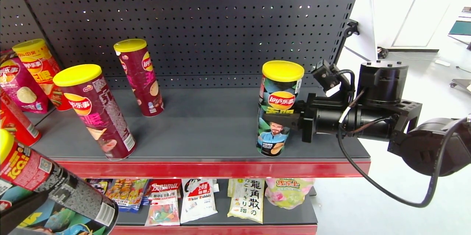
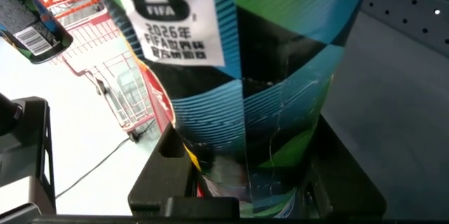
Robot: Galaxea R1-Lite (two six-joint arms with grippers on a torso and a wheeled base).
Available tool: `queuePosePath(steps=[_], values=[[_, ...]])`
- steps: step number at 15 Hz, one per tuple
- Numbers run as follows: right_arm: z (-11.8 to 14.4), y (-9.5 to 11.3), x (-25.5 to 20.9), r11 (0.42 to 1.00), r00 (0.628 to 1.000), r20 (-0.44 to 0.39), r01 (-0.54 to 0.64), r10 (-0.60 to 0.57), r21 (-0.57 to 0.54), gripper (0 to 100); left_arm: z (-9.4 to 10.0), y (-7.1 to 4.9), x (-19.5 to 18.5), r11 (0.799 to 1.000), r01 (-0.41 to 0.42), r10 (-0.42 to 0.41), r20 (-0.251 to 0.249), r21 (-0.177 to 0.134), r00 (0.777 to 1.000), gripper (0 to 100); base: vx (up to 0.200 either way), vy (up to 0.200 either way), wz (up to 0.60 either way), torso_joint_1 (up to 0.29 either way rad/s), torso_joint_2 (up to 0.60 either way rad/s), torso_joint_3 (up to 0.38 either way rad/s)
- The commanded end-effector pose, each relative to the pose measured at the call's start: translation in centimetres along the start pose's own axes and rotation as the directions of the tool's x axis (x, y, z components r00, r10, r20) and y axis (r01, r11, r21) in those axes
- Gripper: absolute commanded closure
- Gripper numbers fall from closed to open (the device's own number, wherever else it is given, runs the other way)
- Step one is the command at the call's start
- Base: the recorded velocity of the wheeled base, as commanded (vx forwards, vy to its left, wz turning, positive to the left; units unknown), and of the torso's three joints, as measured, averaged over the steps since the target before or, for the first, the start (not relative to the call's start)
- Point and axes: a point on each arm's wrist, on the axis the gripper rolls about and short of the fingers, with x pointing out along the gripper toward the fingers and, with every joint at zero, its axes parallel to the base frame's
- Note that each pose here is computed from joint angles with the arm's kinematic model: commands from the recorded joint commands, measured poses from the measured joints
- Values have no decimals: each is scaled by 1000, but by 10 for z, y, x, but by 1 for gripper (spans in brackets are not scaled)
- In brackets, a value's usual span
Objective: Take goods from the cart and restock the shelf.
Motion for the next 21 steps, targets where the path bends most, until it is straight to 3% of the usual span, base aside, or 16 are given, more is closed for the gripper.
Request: queuePosePath(steps=[1,10,11,18,21], values=[[-2,1,0,1000,1000,-6,-3,3,2,100,0,0,0,1000,-1,1,-2,-2,1000,100,0,0,0,0,0,0],[-8,-1,2,1000,1000,-22,-4,3,-8,100,0,0,0,1000,-3,3,0,-1,1000,100,0,0,0,0,0,0],[-8,-1,2,1000,1000,-22,-4,3,-12,0,0,0,0,1000,-1,1,0,-1,1000,100,0,0,0,0,0,0],[-6,-1,-2,1000,1000,-16,6,-6,-16,0,0,0,-1,1000,-1,1,2,0,1000,100,0,0,0,0,0,0],[-6,4,-24,999,999,-14,36,-36,-11,0,-1,0,0,1000,1,-1,-2,-2,1000,100,0,0,0,0,0,0]])
